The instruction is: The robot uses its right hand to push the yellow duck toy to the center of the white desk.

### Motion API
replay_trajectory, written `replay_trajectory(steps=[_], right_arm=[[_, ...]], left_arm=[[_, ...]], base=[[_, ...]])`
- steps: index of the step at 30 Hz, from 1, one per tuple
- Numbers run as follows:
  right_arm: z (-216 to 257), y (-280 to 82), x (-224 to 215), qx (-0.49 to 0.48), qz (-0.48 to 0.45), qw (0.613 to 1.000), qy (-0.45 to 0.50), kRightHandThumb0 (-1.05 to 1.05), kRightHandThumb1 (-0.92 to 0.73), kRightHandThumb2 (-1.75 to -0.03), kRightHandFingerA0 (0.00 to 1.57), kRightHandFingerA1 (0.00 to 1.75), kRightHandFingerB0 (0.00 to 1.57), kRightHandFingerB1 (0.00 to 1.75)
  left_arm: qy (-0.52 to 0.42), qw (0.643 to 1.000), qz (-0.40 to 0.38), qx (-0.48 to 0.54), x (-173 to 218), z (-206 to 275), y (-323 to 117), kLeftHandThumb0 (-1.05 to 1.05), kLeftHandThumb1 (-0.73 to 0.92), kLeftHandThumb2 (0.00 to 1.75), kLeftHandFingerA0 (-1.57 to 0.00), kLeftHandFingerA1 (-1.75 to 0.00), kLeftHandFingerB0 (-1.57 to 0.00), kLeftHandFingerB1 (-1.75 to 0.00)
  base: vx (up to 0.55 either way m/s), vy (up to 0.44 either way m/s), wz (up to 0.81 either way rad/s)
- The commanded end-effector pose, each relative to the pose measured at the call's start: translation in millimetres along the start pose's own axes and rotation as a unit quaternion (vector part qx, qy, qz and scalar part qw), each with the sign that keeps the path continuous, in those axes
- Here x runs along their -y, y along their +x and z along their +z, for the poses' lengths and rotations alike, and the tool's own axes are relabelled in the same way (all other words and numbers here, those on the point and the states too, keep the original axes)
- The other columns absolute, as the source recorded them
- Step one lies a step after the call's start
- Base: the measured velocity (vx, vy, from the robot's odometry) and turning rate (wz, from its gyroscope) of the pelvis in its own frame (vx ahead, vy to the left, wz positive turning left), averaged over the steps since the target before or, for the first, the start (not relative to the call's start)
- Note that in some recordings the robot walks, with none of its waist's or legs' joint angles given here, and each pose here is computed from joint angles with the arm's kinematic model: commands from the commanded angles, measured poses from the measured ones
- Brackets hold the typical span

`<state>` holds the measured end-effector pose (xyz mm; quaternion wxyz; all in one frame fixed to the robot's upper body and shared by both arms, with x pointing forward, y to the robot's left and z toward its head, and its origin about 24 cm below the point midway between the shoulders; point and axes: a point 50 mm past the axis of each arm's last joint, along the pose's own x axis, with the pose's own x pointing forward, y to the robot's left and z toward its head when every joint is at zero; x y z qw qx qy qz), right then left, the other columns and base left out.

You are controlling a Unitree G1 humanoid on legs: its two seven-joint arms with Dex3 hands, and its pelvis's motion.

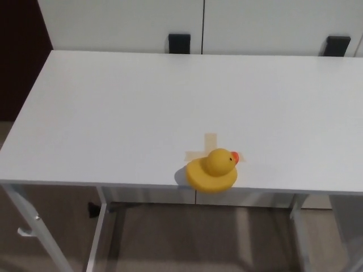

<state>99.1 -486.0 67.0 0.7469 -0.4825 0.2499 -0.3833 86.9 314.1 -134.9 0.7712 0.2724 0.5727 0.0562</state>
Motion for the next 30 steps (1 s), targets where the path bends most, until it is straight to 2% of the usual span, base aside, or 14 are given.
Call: replay_trajectory(steps=[1, 2, 4, 6, 7, 8, 9, 13, 15, 17, 18, 21, 22, 30], right_arm=[[-76, -67, -42, -0.089, 0.183, 0.979, 0.008, -0.26, -0.06, -1.33, 1.35, 0.70, 1.00, 0.65], [-79, -69, -45, -0.099, 0.200, 0.975, 0.010, -0.32, -0.08, -1.30, 1.35, 0.73, 1.03, 0.69], [-81, -71, -46, -0.108, 0.217, 0.970, 0.013, -0.32, -0.08, -1.30, 1.35, 0.73, 1.03, 0.69], [-82, -72, -47, -0.111, 0.221, 0.969, 0.012, -0.19, -0.11, -1.27, 1.36, 0.65, 1.00, 0.64], [-87, -75, -47, -0.128, 0.225, 0.966, 0.022, -0.18, -0.22, -1.16, 1.29, 0.64, 0.93, 0.64], [-87, -75, -47, -0.128, 0.225, 0.966, 0.022, -0.18, -0.22, -1.16, 1.29, 0.64, 0.93, 0.64], [-92, -78, -47, -0.152, 0.220, 0.963, 0.046, -0.19, -0.19, -1.26, 1.26, 0.68, 0.90, 0.67], [-99, -82, -45, -0.180, 0.212, 0.957, 0.080, -0.19, -0.19, -1.26, 1.26, 0.68, 0.90, 0.67], [-99, -80, -45, -0.185, 0.207, 0.956, 0.092, -0.18, -0.21, -1.22, 1.34, 0.66, 0.92, 0.67], [-99, -79, -44, -0.186, 0.205, 0.956, 0.096, -0.18, -0.21, -1.22, 1.34, 0.66, 0.92, 0.67], [-97, -78, -45, -0.183, 0.206, 0.956, 0.098, -0.08, -0.11, -1.34, 1.29, 0.66, 0.93, 0.66], [-95, -77, -46, -0.176, 0.210, 0.956, 0.101, -0.08, -0.11, -1.34, 1.29, 0.66, 0.93, 0.66], [-95, -77, -46, -0.177, 0.212, 0.956, 0.100, -0.09, -0.12, -1.33, 1.32, 0.66, 0.93, 0.66], [-92, -74, -46, -0.175, 0.225, 0.955, 0.084, -0.12, -0.15, -1.26, 1.30, 0.65, 0.92, 0.65]], left_arm=[[-0.003, 0.999, 0.041, 0.026, -23, -2, -1, -0.18, 0.66, 0.89, -0.91, -0.94, -0.99, -0.75], [0.001, 0.999, 0.041, 0.026, -23, -2, -1, -0.16, 0.63, 0.90, -0.99, -0.98, -1.02, -0.80], [0.006, 0.999, 0.040, 0.025, -23, -3, -1, -0.16, 0.63, 0.90, -0.99, -0.98, -1.02, -0.80], [0.007, 0.999, 0.040, 0.026, -24, -3, -1, -0.16, 0.63, 0.89, -0.98, -0.99, -1.03, -0.79], [0.014, 0.999, 0.038, 0.026, -26, -1, -1, -0.16, 0.64, 0.85, -0.94, -0.90, -0.97, -0.73], [0.014, 0.999, 0.038, 0.026, -26, -1, -1, -0.16, 0.64, 0.85, -0.94, -0.90, -0.97, -0.73], [0.021, 0.999, 0.038, 0.026, -28, 1, -1, -0.15, 0.63, 0.89, -0.92, -0.89, -0.98, -0.72], [0.030, 0.999, 0.038, 0.026, -31, 3, -1, -0.15, 0.63, 0.89, -0.92, -0.89, -0.98, -0.72], [0.026, 0.998, 0.043, 0.025, -31, 2, -1, -0.13, 0.65, 0.78, -0.93, -0.87, -0.98, -0.69], [0.023, 0.998, 0.047, 0.024, -31, 1, -1, -0.13, 0.65, 0.78, -0.93, -0.87, -0.98, -0.69], [0.007, 0.998, 0.050, 0.023, -30, 0, -1, -0.12, 0.65, 0.81, -0.90, -0.83, -0.96, -0.71], [-0.014, 0.998, 0.054, 0.023, -30, -2, -1, -0.12, 0.65, 0.81, -0.90, -0.83, -0.96, -0.71], [-0.009, 0.998, 0.054, 0.025, -30, -2, -1, -0.12, 0.61, 0.89, -0.92, -0.84, -0.94, -0.67], [0.016, 0.998, 0.045, 0.027, -31, 0, -1, -0.14, 0.64, 0.87, -0.90, -0.93, -0.96, -0.69]], base=[[0.00, -0.005, 0.07], [0.00, 0.000, 0.00], [0.00, 0.000, 0.00], [-0.01, -0.002, -0.04], [0.00, 0.000, 0.00], [0.00, 0.000, 0.00], [0.00, 0.000, 0.00], [0.00, 0.000, 0.00], [0.00, 0.000, 0.00], [0.00, 0.000, 0.00], [0.00, 0.000, 0.00], [0.00, 0.000, 0.00], [0.00, 0.000, 0.00], [0.00, 0.000, 0.00]])
